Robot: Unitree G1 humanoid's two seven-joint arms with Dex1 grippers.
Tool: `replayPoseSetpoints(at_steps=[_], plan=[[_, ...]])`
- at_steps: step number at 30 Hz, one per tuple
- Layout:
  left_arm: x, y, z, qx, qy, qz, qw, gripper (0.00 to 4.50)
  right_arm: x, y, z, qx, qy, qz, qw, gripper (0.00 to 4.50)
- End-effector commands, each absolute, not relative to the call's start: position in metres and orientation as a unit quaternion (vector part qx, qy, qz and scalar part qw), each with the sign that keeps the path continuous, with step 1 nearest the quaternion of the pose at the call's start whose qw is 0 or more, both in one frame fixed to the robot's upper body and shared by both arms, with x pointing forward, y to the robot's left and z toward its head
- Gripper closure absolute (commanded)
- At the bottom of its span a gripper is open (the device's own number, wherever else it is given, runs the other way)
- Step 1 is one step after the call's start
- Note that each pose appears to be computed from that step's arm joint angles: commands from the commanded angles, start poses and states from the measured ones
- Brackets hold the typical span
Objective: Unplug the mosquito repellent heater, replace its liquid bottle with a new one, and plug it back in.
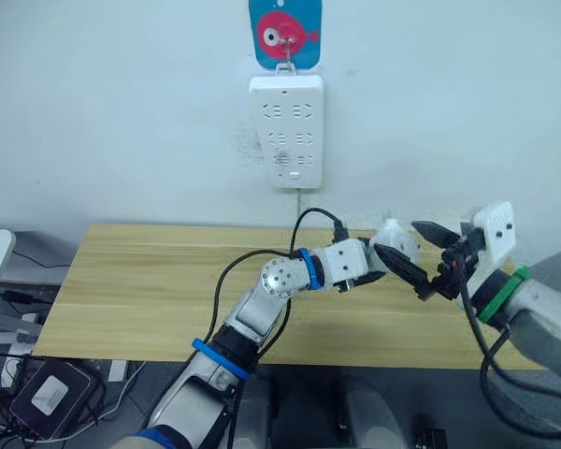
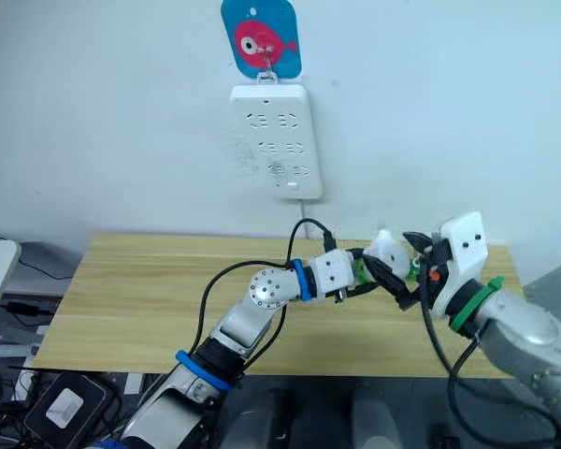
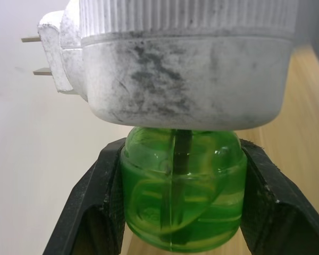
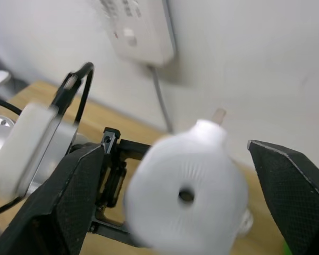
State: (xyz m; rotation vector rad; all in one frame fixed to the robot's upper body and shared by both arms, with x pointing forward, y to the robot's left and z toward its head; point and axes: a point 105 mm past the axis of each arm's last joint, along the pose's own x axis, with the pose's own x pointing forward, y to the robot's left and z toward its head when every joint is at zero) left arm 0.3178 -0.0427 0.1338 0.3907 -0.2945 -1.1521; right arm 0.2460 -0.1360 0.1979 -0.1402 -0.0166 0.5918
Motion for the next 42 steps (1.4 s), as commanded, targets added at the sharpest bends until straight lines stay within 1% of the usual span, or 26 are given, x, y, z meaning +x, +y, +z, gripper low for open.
replayPoseSetpoints(at_steps=[1,6,13,17,21,23,25,26,27,34,38,40,41,42], plan=[[0.31,-0.045,0.161,0.115,-0.191,-0.524,0.822,2.23,0.239,-0.127,0.206,-0.039,-0.061,0.275,0.959,0.0],[0.304,-0.046,0.168,0.073,-0.204,-0.53,0.82,2.23,0.248,-0.126,0.204,-0.026,-0.072,0.25,0.965,0.0],[0.31,-0.046,0.179,0.039,-0.203,-0.526,0.825,2.23,0.263,-0.121,0.214,0.032,-0.091,0.252,0.963,0.0],[0.313,-0.047,0.18,0.038,-0.2,-0.515,0.832,2.23,0.272,-0.118,0.219,0.029,-0.106,0.242,0.964,0.0],[0.312,-0.048,0.182,0.047,-0.209,-0.505,0.836,2.23,0.275,-0.117,0.217,0.037,-0.103,0.241,0.964,0.0],[0.312,-0.049,0.183,0.046,-0.21,-0.502,0.838,2.23,0.275,-0.117,0.217,0.043,-0.105,0.243,0.963,0.37],[0.312,-0.049,0.183,0.044,-0.21,-0.5,0.839,2.23,0.276,-0.117,0.217,0.044,-0.105,0.244,0.963,0.87],[0.312,-0.05,0.183,0.044,-0.21,-0.499,0.84,2.23,0.276,-0.116,0.216,0.043,-0.106,0.247,0.962,1.23],[0.312,-0.05,0.183,0.043,-0.209,-0.499,0.84,2.23,0.275,-0.115,0.216,0.042,-0.107,0.25,0.961,1.44],[0.312,-0.05,0.181,0.045,-0.206,-0.501,0.84,2.23,0.275,-0.111,0.218,0.04,-0.112,0.261,0.958,1.44],[0.309,-0.053,0.176,0.049,-0.192,-0.515,0.834,2.23,0.276,-0.112,0.218,0.034,-0.114,0.261,0.958,1.44],[0.31,-0.049,0.177,0.049,-0.191,-0.517,0.833,1.5,0.277,-0.113,0.218,0.031,-0.114,0.26,0.958,1.44],[0.311,-0.047,0.176,0.054,-0.19,-0.521,0.83,1.3,0.277,-0.114,0.218,0.029,-0.114,0.258,0.959,1.44],[0.31,-0.043,0.176,0.061,-0.19,-0.525,0.827,0.95,0.278,-0.116,0.219,0.028,-0.114,0.256,0.96,1.44]])
